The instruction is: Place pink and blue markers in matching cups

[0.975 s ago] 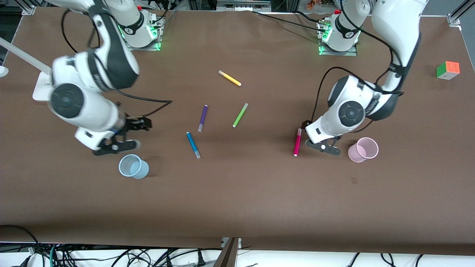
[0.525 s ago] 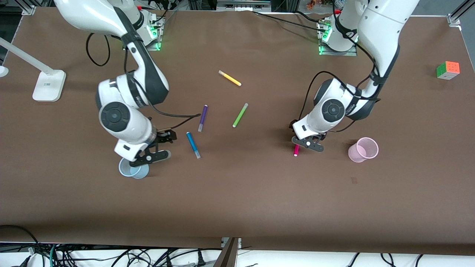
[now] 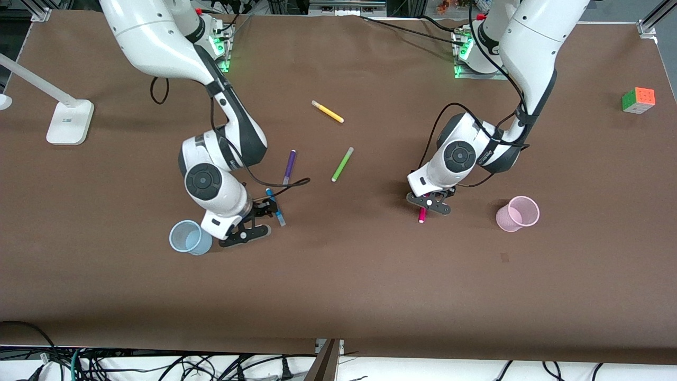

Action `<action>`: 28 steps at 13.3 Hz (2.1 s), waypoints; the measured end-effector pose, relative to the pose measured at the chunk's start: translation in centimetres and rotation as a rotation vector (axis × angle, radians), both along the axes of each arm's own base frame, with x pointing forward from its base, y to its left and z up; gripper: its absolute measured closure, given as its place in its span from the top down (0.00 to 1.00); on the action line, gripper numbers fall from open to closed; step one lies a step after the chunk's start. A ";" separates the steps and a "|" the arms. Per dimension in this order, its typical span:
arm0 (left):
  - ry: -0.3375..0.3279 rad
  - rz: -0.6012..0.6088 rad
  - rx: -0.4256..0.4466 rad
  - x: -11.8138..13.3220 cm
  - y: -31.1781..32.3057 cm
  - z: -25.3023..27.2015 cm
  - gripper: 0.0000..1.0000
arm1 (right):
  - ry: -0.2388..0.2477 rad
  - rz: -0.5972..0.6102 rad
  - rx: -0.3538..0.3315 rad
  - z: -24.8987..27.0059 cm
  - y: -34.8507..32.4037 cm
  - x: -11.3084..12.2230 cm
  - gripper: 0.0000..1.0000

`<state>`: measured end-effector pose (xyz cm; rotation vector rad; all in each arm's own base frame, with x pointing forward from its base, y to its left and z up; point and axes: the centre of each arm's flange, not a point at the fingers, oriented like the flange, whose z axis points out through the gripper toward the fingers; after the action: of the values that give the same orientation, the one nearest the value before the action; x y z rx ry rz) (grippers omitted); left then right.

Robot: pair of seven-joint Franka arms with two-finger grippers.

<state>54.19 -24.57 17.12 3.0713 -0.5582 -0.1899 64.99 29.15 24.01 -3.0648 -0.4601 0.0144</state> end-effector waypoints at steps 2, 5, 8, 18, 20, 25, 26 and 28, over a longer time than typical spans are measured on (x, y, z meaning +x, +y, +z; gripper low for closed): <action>-0.004 -0.002 0.003 0.1 0.1 0.1 0.38 | -0.015 0.012 0.013 -1.6 1.4 -0.4 1.00; -0.007 -0.002 0.006 0.3 0.3 0.2 0.18 | -0.038 0.040 0.022 -3.6 3.4 -1.1 1.00; 0.043 -0.025 0.066 1.0 0.7 1.9 0.18 | -0.041 0.056 0.023 -5.1 4.5 -1.7 0.96; 0.448 -0.547 0.680 6.6 12.1 15.4 0.18 | -0.078 0.135 0.026 -4.1 4.6 -0.9 0.17; 0.494 -0.614 0.767 7.2 13.5 14.0 0.18 | -0.094 0.197 0.021 -1.2 3.6 0.1 0.17; 0.579 -0.653 0.824 7.8 16.0 9.0 0.18 | -0.125 0.425 0.013 9.9 -3.5 2.6 0.17; 0.589 -0.660 0.822 7.7 15.9 8.3 0.18 | -0.136 0.480 0.012 11.6 -4.4 2.7 0.17; 0.595 -0.670 0.819 7.6 15.6 7.4 0.18 | -0.150 0.565 0.010 13.8 -5.3 2.6 0.17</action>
<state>61.81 -8.96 24.49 3.0063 -1.7580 -1.6145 67.62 23.86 37.83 -2.8225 -1.3054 -0.1983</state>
